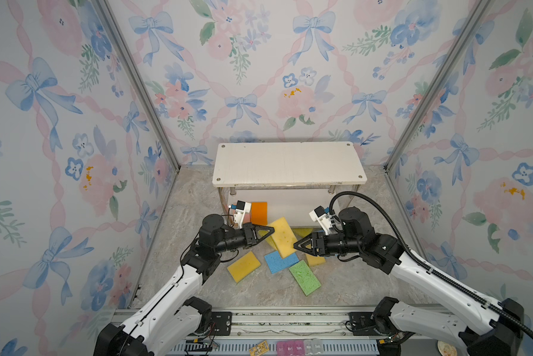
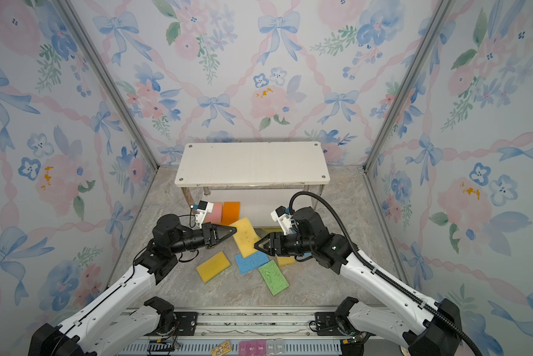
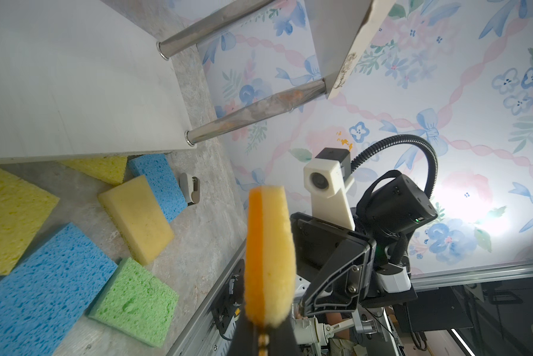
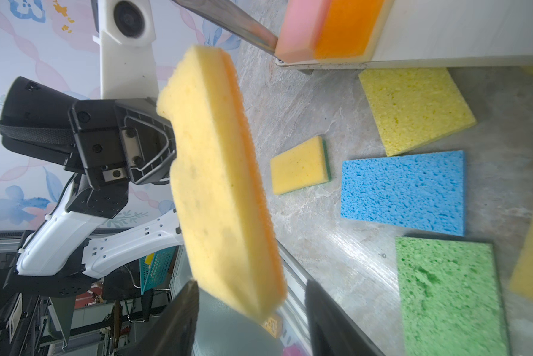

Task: Arrange cleaning sponges on a shelf
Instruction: Pick up the cleaning sponge from the bottom-center of the table.

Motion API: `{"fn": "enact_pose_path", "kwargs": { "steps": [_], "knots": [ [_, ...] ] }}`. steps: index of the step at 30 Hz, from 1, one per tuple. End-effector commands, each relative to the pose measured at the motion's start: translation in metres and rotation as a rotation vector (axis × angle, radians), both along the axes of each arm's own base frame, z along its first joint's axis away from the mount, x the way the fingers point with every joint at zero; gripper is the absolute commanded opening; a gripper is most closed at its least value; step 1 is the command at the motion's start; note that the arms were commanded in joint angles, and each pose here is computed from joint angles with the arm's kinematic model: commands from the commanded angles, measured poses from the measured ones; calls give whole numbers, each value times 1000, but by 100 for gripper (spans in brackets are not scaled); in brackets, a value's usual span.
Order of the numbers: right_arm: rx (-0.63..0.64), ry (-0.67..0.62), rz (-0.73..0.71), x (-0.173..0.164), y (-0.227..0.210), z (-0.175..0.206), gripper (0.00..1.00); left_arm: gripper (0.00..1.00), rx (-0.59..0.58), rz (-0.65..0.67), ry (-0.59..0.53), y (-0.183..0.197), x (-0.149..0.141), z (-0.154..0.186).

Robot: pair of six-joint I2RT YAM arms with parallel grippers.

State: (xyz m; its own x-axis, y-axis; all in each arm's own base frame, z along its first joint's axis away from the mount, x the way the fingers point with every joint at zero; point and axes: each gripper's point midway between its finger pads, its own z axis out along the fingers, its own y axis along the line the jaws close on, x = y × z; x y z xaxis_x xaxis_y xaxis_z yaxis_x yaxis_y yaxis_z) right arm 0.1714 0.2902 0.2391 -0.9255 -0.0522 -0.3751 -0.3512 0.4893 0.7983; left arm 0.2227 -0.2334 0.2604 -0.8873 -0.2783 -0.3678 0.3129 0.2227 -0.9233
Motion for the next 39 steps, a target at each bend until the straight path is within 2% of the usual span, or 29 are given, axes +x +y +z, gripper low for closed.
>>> {"fn": "enact_pose_path", "kwargs": {
  "steps": [1, 5, 16, 25, 36, 39],
  "knots": [
    [-1, -36, 24, -2, 8, 9, 52, 0, -29, -7, -28, 2, -3, 9],
    [-4, -53, 16, -1, 9, 11, 47, 0, -30, -12, -22, 2, -5, 7],
    [-15, -78, -12, 0, -2, 16, 47, 0, 11, -21, -11, 1, -5, -3],
    [-18, -62, -6, -1, 0, 11, 34, 0, 17, -25, -13, 0, -2, -3],
    [-91, -57, 1, 4, 4, -1, 32, 0, 20, -29, -11, -1, -2, -6],
    [-107, -61, 4, 5, 6, -1, 27, 0, 21, -28, -8, 0, -1, -7]
  ]
}}
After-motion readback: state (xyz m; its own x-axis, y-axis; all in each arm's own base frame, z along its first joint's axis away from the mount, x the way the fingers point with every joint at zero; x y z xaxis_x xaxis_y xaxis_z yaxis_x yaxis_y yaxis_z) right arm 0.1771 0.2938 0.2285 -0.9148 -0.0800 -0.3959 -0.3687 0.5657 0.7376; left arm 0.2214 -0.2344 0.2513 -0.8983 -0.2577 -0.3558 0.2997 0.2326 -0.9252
